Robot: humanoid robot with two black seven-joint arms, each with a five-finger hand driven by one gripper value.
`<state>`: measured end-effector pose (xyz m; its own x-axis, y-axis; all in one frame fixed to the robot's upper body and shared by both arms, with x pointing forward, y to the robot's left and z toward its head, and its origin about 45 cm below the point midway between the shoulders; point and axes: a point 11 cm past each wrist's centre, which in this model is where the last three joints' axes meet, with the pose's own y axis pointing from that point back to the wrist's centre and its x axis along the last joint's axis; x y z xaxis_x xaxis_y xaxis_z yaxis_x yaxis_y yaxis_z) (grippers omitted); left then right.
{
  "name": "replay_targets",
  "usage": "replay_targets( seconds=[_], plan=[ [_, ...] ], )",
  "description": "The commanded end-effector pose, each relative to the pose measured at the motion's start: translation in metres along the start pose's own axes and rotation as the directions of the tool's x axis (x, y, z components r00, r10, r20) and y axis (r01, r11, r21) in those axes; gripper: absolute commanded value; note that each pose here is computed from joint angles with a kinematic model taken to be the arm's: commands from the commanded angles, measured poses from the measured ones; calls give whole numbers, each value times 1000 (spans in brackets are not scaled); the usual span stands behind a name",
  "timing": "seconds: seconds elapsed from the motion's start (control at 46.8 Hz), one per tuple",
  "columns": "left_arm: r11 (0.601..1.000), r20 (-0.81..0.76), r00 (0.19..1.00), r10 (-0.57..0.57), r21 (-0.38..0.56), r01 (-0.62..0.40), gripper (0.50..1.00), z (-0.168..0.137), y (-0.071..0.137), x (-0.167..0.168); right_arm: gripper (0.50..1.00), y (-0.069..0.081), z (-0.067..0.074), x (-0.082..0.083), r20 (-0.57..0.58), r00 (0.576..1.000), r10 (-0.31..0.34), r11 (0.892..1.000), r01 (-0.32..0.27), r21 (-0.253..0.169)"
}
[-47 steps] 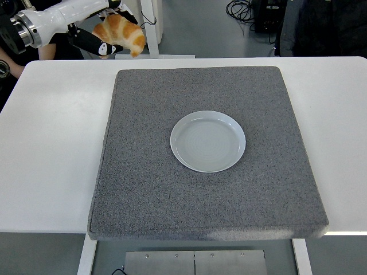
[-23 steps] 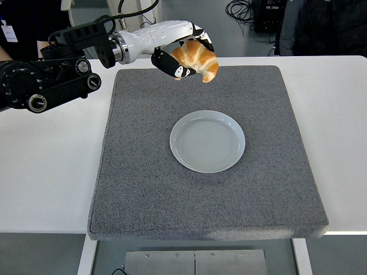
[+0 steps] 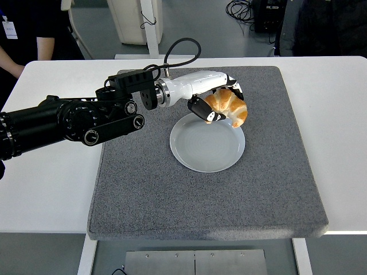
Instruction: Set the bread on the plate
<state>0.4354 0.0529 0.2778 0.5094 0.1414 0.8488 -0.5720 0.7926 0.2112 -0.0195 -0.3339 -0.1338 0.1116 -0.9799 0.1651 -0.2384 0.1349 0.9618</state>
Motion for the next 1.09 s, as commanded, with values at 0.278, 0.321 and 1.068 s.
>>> replay_targets(
  seconds=[0.278,0.321,1.068],
  plan=[
    [999,45,998,-49,26,48,500,-16,7,-34,1000,0,0,0,0,1000,0,1000,0,0],
    [998,49,998,-50,26,49,500,-17,7,-37,1000,0,0,0,1,1000,1,1000,-1,0],
    [997,-12,998,-65,46,66,500,-28,14,-61,1000,0,0,0,1,1000,1,1000,-1,0]
  ],
)
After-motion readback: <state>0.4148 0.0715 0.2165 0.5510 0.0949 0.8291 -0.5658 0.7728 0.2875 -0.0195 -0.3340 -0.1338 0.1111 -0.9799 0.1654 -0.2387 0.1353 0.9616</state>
